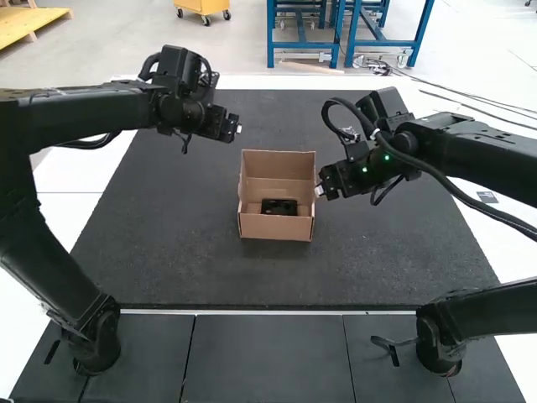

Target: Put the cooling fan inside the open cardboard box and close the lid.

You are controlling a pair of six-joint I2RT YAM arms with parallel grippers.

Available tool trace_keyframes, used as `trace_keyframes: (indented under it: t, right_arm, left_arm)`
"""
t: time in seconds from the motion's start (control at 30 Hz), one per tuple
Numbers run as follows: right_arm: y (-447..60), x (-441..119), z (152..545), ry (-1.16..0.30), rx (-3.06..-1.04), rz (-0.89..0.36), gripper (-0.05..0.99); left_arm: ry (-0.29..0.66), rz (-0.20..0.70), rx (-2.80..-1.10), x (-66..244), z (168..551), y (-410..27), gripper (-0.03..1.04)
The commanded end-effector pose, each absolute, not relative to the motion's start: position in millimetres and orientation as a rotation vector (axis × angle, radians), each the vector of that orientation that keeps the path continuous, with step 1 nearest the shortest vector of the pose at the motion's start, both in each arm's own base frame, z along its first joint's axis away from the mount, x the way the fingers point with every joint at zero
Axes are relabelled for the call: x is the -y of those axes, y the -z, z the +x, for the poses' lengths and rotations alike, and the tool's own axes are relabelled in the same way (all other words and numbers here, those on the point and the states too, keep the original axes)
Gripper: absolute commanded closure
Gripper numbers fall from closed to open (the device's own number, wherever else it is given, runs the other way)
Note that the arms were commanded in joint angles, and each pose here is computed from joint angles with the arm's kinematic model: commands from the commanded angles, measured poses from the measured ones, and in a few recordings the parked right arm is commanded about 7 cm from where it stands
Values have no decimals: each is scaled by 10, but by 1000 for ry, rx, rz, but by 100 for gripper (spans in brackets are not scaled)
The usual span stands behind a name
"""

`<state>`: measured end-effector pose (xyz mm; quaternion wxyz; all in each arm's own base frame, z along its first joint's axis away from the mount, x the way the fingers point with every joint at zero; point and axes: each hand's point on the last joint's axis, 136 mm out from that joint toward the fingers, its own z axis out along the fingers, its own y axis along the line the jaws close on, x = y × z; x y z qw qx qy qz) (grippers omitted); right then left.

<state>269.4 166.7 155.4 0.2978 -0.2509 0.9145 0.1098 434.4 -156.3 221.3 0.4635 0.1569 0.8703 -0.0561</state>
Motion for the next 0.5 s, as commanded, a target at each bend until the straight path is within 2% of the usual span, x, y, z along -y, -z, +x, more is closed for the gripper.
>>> trace_keyframes:
  t: [0.0,0.47]
  right_arm:
    - [-1790,-1672,2773,-269,-2356,-668,3]
    - [-2057,-1758,2874,-329,-2237,-640,3]
  left_arm:
    - [153,402,-2091,1636,4438,-2426,5]
    - [221,511,-2121,2033,4335,-2321,5]
